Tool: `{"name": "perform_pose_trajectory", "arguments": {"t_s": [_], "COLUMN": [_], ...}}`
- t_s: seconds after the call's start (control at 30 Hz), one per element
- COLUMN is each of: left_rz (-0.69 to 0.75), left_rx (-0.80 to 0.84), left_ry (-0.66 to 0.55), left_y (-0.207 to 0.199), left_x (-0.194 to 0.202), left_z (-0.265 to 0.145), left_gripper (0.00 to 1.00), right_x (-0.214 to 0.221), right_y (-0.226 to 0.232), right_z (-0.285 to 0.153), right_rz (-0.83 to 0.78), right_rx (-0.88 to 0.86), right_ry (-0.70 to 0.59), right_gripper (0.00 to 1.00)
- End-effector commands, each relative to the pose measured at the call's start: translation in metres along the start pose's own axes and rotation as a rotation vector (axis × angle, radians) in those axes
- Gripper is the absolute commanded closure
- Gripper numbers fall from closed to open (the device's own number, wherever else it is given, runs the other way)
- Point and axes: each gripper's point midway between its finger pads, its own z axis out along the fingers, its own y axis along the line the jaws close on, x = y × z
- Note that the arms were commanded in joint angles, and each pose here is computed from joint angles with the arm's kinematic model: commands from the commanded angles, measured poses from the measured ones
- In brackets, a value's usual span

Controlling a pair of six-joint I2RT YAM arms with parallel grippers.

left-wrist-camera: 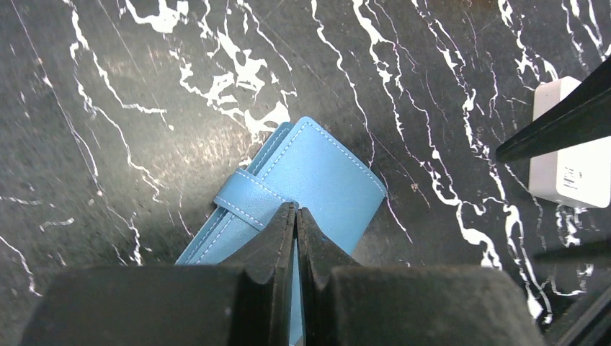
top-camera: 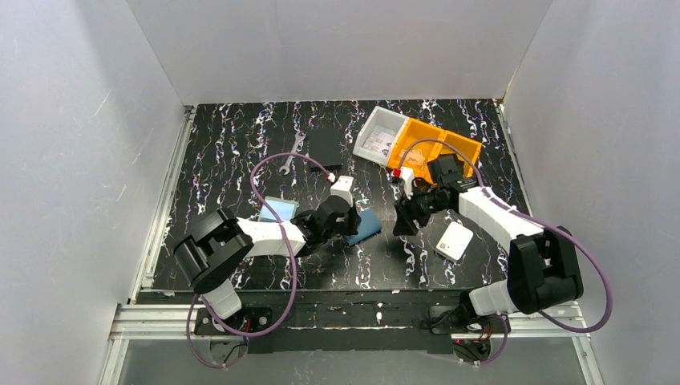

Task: Take the credit cards out of the card holder
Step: Open the card holder at the center of the board.

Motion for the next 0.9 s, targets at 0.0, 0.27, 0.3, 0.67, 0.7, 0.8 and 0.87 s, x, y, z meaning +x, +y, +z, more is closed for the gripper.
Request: {"name": "perform_pose_trajectory", "arguments": {"t_s": [0.0,0.27,0.3,0.67,0.7,0.8,0.87], "left_rz": [-0.186,-0.332,-0.345,-0.441,-0.441,-0.436,-0.406], "left_rx": [0.031,0.039,0.049,0.105,0.108,0.111,0.122], "left_ry": [0.007,-0.031,-0.033,-0.049,-0.052,-0.055,-0.067], "left_y": [-0.011,-0.012,-0.014,-0.022,-0.023,-0.023,-0.024], "left_x": [-0.002,-0.006,-0.007,-0.006,-0.007,-0.008,-0.013], "left_z": [-0.012,-0.019,-0.020,-0.020,-0.021,-0.022,-0.025], "left_gripper": [1.00,1.00,1.00,1.00,1.00,1.00,1.00], "right_x": [-0.009,-0.009,-0.006,0.011,0.013,0.020,0.023], "right_y": [0.032,0.004,0.006,-0.001,-0.004,-0.011,-0.015], "right_z": [0.012,0.056,0.062,0.089,0.091,0.094,0.094], "right_rz": [0.088,0.281,0.295,0.396,0.404,0.412,0.408], "right_rx": [-0.210,-0.222,-0.243,-0.228,-0.213,-0.172,-0.149], "right_ry": [-0.082,-0.009,0.015,0.101,0.108,0.132,0.139], "right_gripper": [0.32,0.25,0.25,0.33,0.38,0.53,0.60]}}
